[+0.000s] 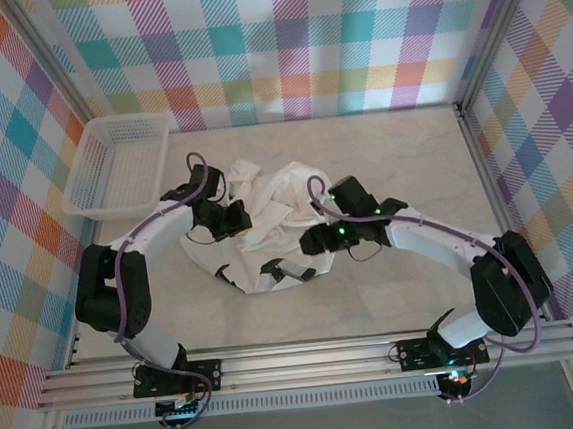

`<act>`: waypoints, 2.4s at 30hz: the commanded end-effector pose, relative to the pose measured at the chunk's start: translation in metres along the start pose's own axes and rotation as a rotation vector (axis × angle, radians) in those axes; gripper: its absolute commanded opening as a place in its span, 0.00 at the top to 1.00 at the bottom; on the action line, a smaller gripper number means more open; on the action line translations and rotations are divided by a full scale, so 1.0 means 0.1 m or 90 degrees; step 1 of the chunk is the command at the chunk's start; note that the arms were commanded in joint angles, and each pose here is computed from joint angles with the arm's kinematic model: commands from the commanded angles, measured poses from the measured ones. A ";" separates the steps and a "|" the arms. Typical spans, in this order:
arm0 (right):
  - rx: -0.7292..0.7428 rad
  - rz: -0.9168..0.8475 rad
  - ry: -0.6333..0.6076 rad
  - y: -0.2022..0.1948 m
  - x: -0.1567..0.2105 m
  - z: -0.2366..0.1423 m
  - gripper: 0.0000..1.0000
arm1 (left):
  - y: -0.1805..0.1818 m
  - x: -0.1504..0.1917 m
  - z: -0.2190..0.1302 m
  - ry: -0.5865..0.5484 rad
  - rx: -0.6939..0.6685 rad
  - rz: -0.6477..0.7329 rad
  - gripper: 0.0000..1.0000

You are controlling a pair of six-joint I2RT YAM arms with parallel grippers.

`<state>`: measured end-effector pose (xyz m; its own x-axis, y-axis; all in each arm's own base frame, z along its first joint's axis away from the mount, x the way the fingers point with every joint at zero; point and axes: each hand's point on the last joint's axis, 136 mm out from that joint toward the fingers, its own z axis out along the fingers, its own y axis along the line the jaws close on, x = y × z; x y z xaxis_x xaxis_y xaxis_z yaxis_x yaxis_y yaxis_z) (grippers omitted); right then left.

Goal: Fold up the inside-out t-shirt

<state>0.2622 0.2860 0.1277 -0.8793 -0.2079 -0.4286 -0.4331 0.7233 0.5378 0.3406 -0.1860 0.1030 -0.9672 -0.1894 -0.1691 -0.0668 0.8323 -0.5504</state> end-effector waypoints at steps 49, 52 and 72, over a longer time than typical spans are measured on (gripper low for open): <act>-0.459 -0.268 -0.062 1.17 -0.65 -0.83 1.00 | -0.55 0.19 -0.91 -0.055 0.135 0.288 0.34; -0.461 -0.270 -0.055 1.19 -0.63 -0.86 0.99 | -0.63 0.37 -0.64 0.014 0.203 0.254 0.18; -0.062 -0.091 -0.091 -0.53 0.01 -0.29 0.55 | -1.34 0.44 -0.93 -0.031 0.358 0.198 1.00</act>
<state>0.2688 0.2531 0.1452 -0.7789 -0.2112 -0.5906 -0.6084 0.4834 0.6295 0.2748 -0.2503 0.2033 -0.9279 0.0473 -0.3699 0.3364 0.5341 -0.7756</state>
